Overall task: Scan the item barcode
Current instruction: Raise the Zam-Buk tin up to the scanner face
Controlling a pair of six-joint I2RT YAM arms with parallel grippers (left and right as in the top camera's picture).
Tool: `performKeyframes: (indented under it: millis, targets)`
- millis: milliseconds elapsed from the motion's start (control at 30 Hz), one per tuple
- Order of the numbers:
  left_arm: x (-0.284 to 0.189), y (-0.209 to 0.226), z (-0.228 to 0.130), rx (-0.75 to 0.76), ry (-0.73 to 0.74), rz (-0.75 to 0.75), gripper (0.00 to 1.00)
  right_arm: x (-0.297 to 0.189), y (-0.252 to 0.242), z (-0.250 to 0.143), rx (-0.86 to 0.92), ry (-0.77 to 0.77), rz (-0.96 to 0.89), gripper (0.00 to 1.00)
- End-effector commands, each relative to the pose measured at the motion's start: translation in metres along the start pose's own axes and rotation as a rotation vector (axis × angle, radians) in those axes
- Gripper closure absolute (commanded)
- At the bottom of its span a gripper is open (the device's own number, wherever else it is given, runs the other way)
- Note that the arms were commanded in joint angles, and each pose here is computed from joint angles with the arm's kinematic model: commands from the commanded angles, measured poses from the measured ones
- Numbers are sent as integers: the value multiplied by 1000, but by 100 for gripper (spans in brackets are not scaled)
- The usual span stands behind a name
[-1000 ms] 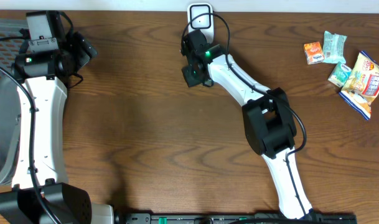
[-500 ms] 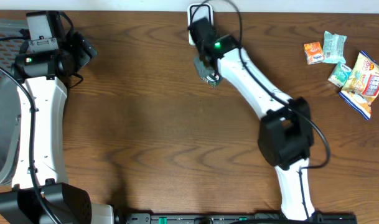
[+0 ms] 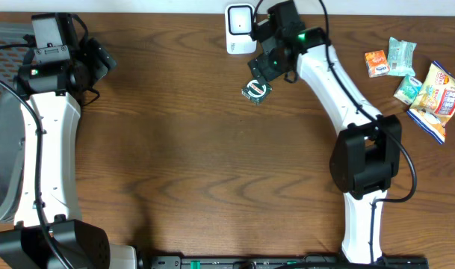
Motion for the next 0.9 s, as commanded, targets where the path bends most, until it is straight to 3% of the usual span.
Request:
performKeyframes:
  millis: [0, 367, 567, 867]
  targets:
    - [-3, 0, 6, -14, -18, 5, 2, 25, 13, -13, -88, 34, 111, 13]
    - [-3, 0, 6, -14, -18, 5, 2, 77, 27, -54, -135, 183, 154, 11]
    - [-3, 0, 6, -14, -18, 5, 2, 79, 24, -57, -148, 193, 157, 26]
    - [-3, 0, 6, -14, -18, 5, 2, 92, 25, -69, -147, 228, 168, 29]
Point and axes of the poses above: each gripper's point midway between its finger pads, its own x axis out along the fingers, its own y axis along the line the jaws close on, z = x × y, the point moved 1 cm from there along -x, back along the fingers, and after that the axes turned 2 degrees about x, right-handed, at the moved point
